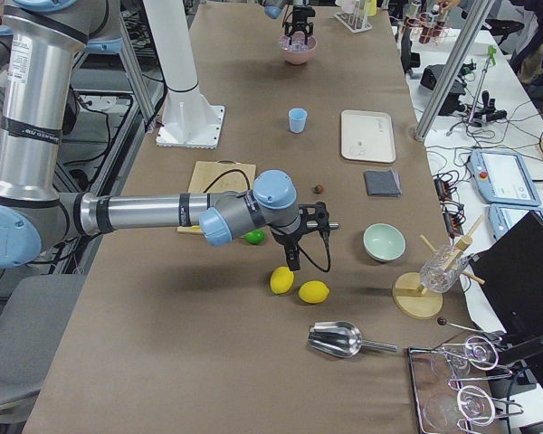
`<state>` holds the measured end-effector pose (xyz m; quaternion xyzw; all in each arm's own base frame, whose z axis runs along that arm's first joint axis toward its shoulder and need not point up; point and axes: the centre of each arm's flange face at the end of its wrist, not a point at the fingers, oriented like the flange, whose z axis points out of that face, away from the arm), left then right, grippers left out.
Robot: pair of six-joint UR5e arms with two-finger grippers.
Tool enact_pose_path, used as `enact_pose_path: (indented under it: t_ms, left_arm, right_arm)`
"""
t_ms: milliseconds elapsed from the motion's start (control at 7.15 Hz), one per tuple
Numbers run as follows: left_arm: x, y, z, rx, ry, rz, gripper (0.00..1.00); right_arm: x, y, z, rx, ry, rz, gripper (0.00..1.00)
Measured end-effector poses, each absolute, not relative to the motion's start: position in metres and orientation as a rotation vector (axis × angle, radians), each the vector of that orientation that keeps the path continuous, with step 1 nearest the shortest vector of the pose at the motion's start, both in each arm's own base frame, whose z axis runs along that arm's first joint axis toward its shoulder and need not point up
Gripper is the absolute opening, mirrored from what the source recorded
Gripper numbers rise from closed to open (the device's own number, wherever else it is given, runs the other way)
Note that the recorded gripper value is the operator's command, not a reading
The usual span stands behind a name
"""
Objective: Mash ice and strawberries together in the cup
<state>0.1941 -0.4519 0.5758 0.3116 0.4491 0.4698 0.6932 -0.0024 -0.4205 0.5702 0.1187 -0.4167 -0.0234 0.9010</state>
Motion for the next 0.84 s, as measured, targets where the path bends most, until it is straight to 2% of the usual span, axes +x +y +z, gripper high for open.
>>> enact_pose_path:
  t_ms: [559, 699, 839]
  left_arm:
    - [0.220, -0.440, 0.573, 0.649, 1.044, 1.040, 0.89]
    - [0.220, -0.438, 0.575, 0.647, 1.045, 1.040, 0.83]
    - [0.220, -0.437, 0.577, 0.645, 1.045, 1.040, 0.69]
  right_arm:
    - [-0.002, -0.422, 0.570, 0.247, -0.860, -0.048, 1.00]
    - [-0.002, -0.423, 0.570, 0.248, -0.859, -0.047, 1.00]
    - [-0.003, -0.423, 0.570, 0.249, -0.858, -0.048, 1.00]
